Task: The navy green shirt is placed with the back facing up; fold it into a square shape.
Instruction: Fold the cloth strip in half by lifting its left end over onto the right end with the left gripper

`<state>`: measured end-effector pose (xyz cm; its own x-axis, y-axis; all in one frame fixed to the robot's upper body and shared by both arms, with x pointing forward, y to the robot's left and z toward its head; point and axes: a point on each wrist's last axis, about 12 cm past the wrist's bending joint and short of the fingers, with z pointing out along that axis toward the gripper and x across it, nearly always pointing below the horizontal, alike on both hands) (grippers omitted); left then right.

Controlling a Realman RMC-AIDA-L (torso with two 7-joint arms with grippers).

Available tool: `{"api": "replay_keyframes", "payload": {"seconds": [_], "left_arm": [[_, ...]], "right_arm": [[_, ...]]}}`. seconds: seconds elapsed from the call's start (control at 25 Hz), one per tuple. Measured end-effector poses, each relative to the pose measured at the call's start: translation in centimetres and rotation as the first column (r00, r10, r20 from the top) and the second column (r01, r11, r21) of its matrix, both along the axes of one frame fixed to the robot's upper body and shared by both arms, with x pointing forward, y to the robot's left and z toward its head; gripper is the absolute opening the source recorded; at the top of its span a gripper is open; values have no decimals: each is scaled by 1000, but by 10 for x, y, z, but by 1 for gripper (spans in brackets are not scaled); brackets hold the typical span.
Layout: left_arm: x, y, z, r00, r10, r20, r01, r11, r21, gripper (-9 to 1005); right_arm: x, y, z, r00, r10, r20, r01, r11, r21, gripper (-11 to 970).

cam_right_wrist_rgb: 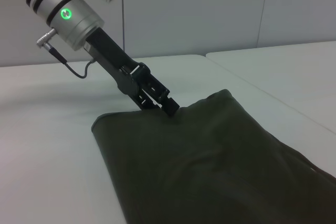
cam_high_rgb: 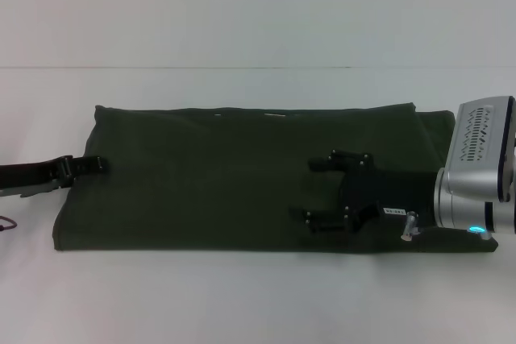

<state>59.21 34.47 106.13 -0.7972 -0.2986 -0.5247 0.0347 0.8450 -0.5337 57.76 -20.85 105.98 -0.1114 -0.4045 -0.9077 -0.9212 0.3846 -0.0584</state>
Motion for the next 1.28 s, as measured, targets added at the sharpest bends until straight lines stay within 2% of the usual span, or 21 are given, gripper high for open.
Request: {"api": "replay_keyframes", "payload": {"seconds": [0.44,0.88,1.28], "left_arm": [[-1,-10,-3,1000,-7,-9,7,1000,-28,834],[2,-31,-5,999,-36,-9,35,997,-65,819],[2,-37,-6,999,-42,-29,40,996,-81,805]], "right_arm": [[0,1,0,1000,6,-1,-6,1000,-1,915],[0,1,0,1000,6,-3,-6,1000,-1,916],[0,2,0,1000,9,-3,-9,1000,1,915]]}}
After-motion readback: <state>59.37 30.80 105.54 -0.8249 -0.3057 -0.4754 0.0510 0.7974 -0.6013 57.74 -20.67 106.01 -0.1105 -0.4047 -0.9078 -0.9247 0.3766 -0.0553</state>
